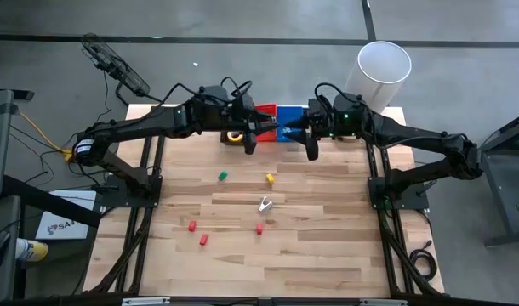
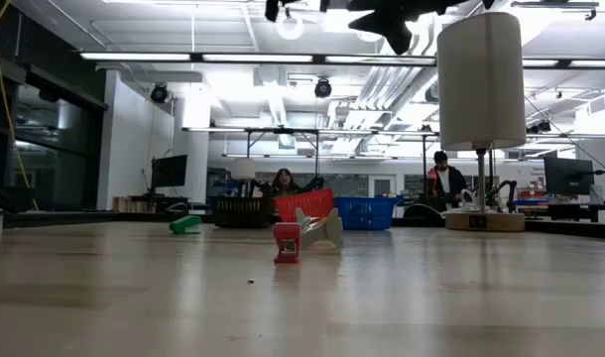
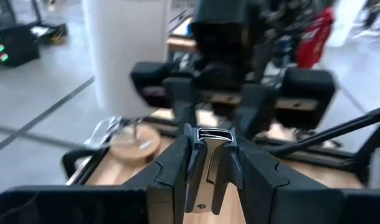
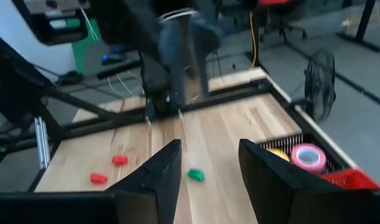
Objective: Pick and place Stapler, Stapler remover, tape
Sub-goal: Put the black staple remover into the blue bin
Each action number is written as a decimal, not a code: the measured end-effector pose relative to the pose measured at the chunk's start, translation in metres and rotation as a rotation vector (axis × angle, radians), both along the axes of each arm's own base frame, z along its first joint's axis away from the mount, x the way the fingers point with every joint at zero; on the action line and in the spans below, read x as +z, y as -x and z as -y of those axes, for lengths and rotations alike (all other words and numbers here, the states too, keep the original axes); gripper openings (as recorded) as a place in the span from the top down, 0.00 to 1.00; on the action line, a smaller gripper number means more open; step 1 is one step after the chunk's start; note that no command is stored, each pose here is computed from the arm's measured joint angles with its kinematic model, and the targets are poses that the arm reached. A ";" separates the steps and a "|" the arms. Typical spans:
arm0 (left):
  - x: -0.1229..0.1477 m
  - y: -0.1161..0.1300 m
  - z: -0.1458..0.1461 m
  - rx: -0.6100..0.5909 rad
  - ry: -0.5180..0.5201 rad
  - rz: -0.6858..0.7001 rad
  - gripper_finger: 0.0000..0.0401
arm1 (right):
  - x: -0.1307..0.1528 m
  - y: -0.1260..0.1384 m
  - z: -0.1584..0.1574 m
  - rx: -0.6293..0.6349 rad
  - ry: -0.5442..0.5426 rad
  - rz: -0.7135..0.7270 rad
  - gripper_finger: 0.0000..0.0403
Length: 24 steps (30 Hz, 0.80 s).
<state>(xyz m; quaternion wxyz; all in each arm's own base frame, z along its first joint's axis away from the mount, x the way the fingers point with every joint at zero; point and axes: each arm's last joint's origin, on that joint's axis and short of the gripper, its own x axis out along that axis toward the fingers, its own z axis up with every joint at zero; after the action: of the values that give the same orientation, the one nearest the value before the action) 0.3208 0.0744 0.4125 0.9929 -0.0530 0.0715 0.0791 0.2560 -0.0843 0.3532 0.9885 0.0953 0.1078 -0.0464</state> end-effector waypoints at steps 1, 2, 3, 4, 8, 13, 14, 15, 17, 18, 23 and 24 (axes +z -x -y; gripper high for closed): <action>0.002 0.000 0.000 -0.014 -0.002 0.015 0.76 | 0.001 0.000 0.000 0.001 0.005 0.014 0.61; 0.002 0.000 0.001 -0.021 -0.003 0.025 0.76 | 0.003 -0.001 0.000 0.002 0.010 0.029 0.60; 0.003 -0.001 0.001 -0.025 -0.004 0.032 0.76 | 0.004 -0.001 0.000 0.002 0.014 0.041 0.59; 0.004 -0.001 0.001 -0.032 -0.005 0.037 0.76 | 0.005 -0.001 0.000 0.002 0.017 0.049 0.58; 0.004 -0.001 0.001 -0.042 -0.005 0.044 0.76 | 0.007 -0.001 0.000 0.006 0.024 0.072 0.51; 0.004 -0.001 0.002 -0.067 -0.002 0.046 0.76 | 0.012 -0.005 -0.002 0.110 0.031 0.143 0.45; 0.004 -0.001 0.002 -0.067 -0.002 0.045 0.76 | 0.013 -0.006 -0.003 0.116 0.030 0.152 0.45; 0.004 -0.001 0.002 -0.068 -0.002 0.045 0.76 | 0.012 -0.008 -0.003 0.118 0.033 0.159 0.45; 0.005 -0.001 0.002 -0.068 -0.002 0.047 0.76 | 0.011 -0.011 -0.004 0.108 0.035 0.159 0.45; 0.005 -0.001 0.002 -0.068 -0.003 0.050 0.76 | 0.010 -0.012 -0.003 0.097 0.034 0.154 0.45; 0.006 -0.001 0.003 -0.096 -0.002 0.059 0.76 | 0.005 -0.019 0.000 0.094 0.033 0.153 0.45; 0.006 -0.001 0.003 -0.098 -0.001 0.059 0.76 | 0.005 -0.020 0.000 0.095 0.035 0.161 0.45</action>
<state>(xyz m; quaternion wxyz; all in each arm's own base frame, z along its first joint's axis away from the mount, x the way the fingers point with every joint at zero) 0.3217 0.0717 0.4182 0.9973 -0.0511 0.0445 0.0287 0.2764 -0.0845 0.3579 0.9966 0.0763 0.0318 0.0064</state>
